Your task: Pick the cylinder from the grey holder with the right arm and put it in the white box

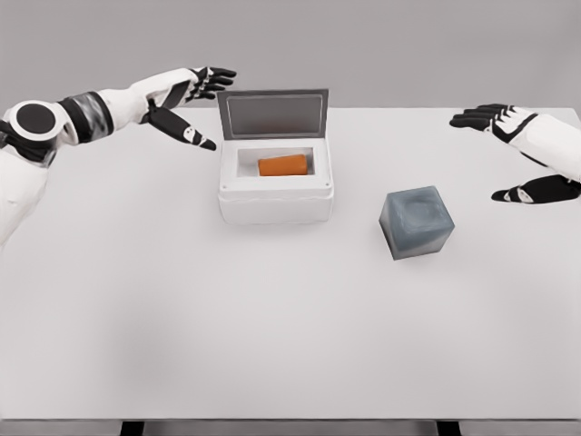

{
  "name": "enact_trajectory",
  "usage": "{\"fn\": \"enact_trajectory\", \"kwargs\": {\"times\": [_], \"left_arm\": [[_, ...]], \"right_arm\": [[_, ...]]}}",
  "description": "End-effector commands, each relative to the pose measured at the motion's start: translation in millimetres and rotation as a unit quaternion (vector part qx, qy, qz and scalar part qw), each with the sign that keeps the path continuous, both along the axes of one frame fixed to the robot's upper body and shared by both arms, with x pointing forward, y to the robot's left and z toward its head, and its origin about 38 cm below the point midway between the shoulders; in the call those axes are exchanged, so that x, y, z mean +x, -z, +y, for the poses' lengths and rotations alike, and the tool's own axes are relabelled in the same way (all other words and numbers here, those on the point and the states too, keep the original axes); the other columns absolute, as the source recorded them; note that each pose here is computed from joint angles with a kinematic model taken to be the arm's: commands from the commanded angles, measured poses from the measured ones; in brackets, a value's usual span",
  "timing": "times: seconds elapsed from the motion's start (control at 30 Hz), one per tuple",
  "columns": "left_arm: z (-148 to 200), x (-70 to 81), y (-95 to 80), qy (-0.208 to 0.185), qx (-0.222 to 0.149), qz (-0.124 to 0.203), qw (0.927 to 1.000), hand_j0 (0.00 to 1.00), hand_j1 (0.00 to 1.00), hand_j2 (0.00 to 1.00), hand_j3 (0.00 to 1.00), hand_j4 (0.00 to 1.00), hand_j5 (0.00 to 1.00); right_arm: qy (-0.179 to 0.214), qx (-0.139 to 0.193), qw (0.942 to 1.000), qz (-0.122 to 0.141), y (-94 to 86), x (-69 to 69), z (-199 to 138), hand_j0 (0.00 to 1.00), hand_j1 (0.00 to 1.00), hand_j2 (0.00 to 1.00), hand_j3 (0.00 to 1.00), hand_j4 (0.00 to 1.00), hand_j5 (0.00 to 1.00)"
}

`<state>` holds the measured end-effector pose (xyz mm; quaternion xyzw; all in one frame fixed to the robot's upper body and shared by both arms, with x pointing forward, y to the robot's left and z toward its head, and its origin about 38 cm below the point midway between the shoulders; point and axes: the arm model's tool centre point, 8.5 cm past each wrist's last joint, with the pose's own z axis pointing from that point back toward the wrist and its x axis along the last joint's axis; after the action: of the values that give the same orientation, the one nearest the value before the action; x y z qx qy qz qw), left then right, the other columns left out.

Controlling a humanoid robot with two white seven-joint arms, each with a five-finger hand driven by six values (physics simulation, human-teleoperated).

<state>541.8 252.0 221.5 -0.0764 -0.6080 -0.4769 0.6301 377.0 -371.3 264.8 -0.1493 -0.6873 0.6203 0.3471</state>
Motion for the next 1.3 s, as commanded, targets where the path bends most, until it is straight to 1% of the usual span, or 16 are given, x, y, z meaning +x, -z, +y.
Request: {"fn": "enact_trajectory", "kwargs": {"times": [0.0, 0.03, 0.07, 0.1, 0.13, 0.2, 0.23, 0.43, 0.53, 0.63, 0.9, 1.03, 1.07, 1.27], "left_arm": [[-2, -0.7, 1.0, 0.003, 0.0, 0.0, 1.0, 1.0, 1.0, 1.0, 1.0, 1.0, 1.0], [-3, -1.0, 0.8, 0.005, 0.0, 0.0, 1.0, 1.0, 1.0, 1.0, 1.0, 1.0, 1.0], [-3, -1.1, 0.3, 0.006, 0.0, -0.001, 1.0, 1.0, 1.0, 1.0, 1.0, 1.0, 1.0], [-4, -1.6, 0.5, 0.008, 0.001, -0.002, 1.0, 1.0, 1.0, 1.0, 1.0, 1.0, 1.0], [-4, -1.7, 0.1, 0.009, 0.0, -0.003, 1.0, 1.0, 1.0, 1.0, 1.0, 1.0, 1.0], [-9, -3.8, 0.4, 0.025, 0.002, -0.018, 0.9995, 1.0, 1.0, 1.0, 1.0, 1.0, 1.0], [-9, -3.9, -0.1, 0.026, 0.002, -0.02, 0.9995, 1.0, 1.0, 1.0, 1.0, 1.0, 1.0], [-18, -10.6, -10.1, 0.048, -0.001, -0.036, 0.9982, 1.0, 1.0, 1.0, 1.0, 1.0, 1.0], [-18, -12.0, -7.7, 0.05, -0.001, -0.034, 0.9982, 1.0, 1.0, 1.0, 1.0, 1.0, 1.0], [-19, -12.7, -7.7, 0.054, -0.002, -0.039, 0.9978, 1.0, 1.0, 1.0, 1.0, 1.0, 1.0], [-16, -13.4, -6.0, 0.051, 0.001, -0.038, 0.998, 1.0, 1.0, 1.0, 1.0, 1.0, 1.0], [-18, -15.2, -10.6, 0.057, 0.0, -0.044, 0.9974, 1.0, 1.0, 1.0, 1.0, 1.0, 1.0], [-12, -16.5, -12.5, 0.055, 0.003, -0.046, 0.9974, 1.0, 1.0, 1.0, 1.0, 1.0, 1.0], [-10, -17.9, -13.6, 0.055, 0.005, -0.048, 0.9973, 1.0, 1.0, 1.0, 1.0, 1.0, 1.0]], "right_arm": [[0.0, -0.004, 1.0, 0.007, 4.1, 0.8, 1, 1.0, 1.0, 1.0, 1.0, 1.0, 1.0], [0.002, 0.0, 1.0, 0.008, 6.3, 2.0, 1, 1.0, 1.0, 1.0, 1.0, 1.0, 1.0], [0.0, -0.004, 1.0, 0.006, 4.2, 0.7, 2, 1.0, 1.0, 1.0, 1.0, 1.0, 1.0], [0.006, 0.0, 0.9999, 0.011, 8.2, 2.8, -1, 1.0, 1.0, 1.0, 1.0, 1.0, 1.0], [0.004, -0.001, 1.0, 0.009, 6.8, 2.6, 0, 1.0, 1.0, 1.0, 1.0, 1.0, 1.0], [0.005, 0.0, 0.9999, 0.009, 7.0, 3.2, -1, 1.0, 1.0, 1.0, 1.0, 1.0, 1.0], [0.006, 0.0, 0.9999, 0.01, 7.0, 3.3, -1, 1.0, 1.0, 1.0, 1.0, 1.0, 1.0], [0.007, 0.001, 0.9999, 0.01, 7.2, 3.4, -2, 1.0, 1.0, 1.0, 1.0, 1.0, 1.0], [0.007, 0.001, 0.9999, 0.01, 7.2, 3.4, -2, 1.0, 1.0, 1.0, 1.0, 1.0, 1.0], [0.007, 0.0, 0.9999, 0.01, 6.9, 3.4, -2, 1.0, 1.0, 1.0, 1.0, 1.0, 1.0], [0.004, 0.0, 1.0, 0.009, 6.7, 3.0, 0, 1.0, 1.0, 1.0, 1.0, 1.0, 1.0], [0.002, 0.0, 1.0, 0.01, 7.7, 2.6, 1, 1.0, 1.0, 1.0, 1.0, 1.0, 1.0], [0.002, 0.0, 1.0, 0.009, 7.2, 2.8, 1, 1.0, 1.0, 1.0, 1.0, 1.0, 1.0], [0.002, 0.0, 1.0, 0.009, 7.5, 2.9, 2, 1.0, 1.0, 1.0, 1.0, 1.0, 1.0]]}}
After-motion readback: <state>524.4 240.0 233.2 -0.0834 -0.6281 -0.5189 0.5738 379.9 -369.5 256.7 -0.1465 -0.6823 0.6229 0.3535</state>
